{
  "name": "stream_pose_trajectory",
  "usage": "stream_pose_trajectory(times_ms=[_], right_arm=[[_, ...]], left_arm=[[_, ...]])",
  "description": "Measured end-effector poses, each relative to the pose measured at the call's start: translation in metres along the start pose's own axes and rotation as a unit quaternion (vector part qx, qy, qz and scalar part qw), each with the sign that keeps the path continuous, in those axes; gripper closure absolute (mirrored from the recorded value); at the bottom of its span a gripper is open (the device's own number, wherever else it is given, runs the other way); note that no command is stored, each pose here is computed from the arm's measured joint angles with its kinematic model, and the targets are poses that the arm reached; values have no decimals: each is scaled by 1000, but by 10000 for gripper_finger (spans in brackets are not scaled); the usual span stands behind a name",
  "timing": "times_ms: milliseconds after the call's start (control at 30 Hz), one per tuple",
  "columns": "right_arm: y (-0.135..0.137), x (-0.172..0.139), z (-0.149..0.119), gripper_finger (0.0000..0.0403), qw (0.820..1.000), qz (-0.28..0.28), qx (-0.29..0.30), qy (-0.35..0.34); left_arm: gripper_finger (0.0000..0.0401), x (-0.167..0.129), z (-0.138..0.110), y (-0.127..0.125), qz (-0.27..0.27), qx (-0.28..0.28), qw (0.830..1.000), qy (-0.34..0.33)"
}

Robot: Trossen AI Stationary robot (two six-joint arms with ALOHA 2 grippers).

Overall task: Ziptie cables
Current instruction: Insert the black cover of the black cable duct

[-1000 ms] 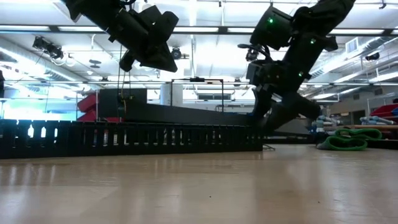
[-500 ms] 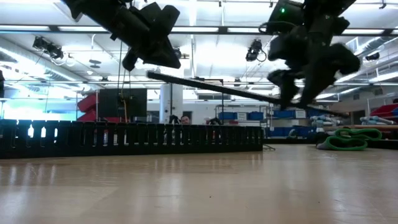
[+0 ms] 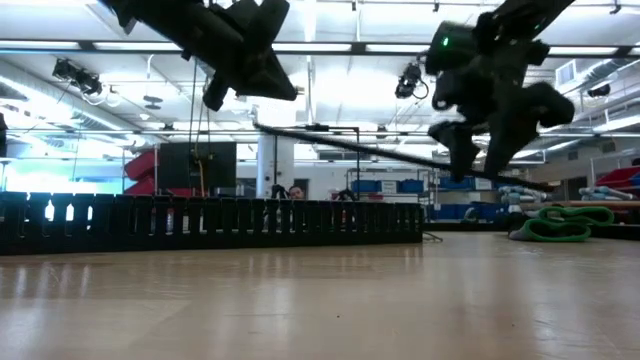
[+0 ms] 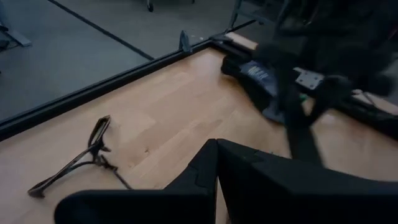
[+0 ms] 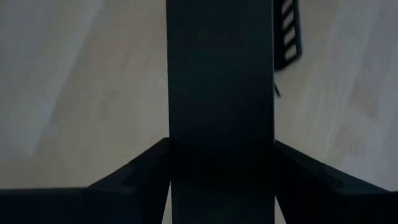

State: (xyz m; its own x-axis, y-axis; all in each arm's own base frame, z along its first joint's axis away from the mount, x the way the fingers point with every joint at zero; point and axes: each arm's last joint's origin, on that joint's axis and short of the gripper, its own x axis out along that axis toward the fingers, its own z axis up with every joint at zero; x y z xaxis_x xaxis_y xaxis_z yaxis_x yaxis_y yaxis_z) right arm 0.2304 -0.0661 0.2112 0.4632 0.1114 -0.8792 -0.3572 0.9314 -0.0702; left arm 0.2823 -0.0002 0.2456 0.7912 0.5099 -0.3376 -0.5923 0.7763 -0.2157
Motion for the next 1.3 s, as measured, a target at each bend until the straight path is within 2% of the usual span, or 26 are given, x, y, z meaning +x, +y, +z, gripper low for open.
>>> stream_pose_trajectory(times_ms=[167, 333, 533, 767, 967, 1300], right_arm=[[-19, 9, -5, 173, 998, 35, 22, 46], [-39, 3, 20, 173, 1000, 14, -5, 19], [-56, 4, 35, 173, 999, 25, -10, 21], [-61, 18, 30, 173, 998, 60, 6, 31], [-60, 21, 31, 173, 997, 68, 5, 31], [-64, 19, 26, 173, 997, 62, 12, 35]], left_arm=[[401, -3, 5, -1, -14, -10, 1000, -8], [401, -5, 6, 0, -18, -12, 1000, -10], [401, -5, 8, -2, -37, -18, 999, -11], [401, -5, 9, -5, -79, -19, 997, 0], [401, -5, 7, -7, -113, -9, 993, 19], [401, 11, -16, -14, -165, 11, 982, 89]])
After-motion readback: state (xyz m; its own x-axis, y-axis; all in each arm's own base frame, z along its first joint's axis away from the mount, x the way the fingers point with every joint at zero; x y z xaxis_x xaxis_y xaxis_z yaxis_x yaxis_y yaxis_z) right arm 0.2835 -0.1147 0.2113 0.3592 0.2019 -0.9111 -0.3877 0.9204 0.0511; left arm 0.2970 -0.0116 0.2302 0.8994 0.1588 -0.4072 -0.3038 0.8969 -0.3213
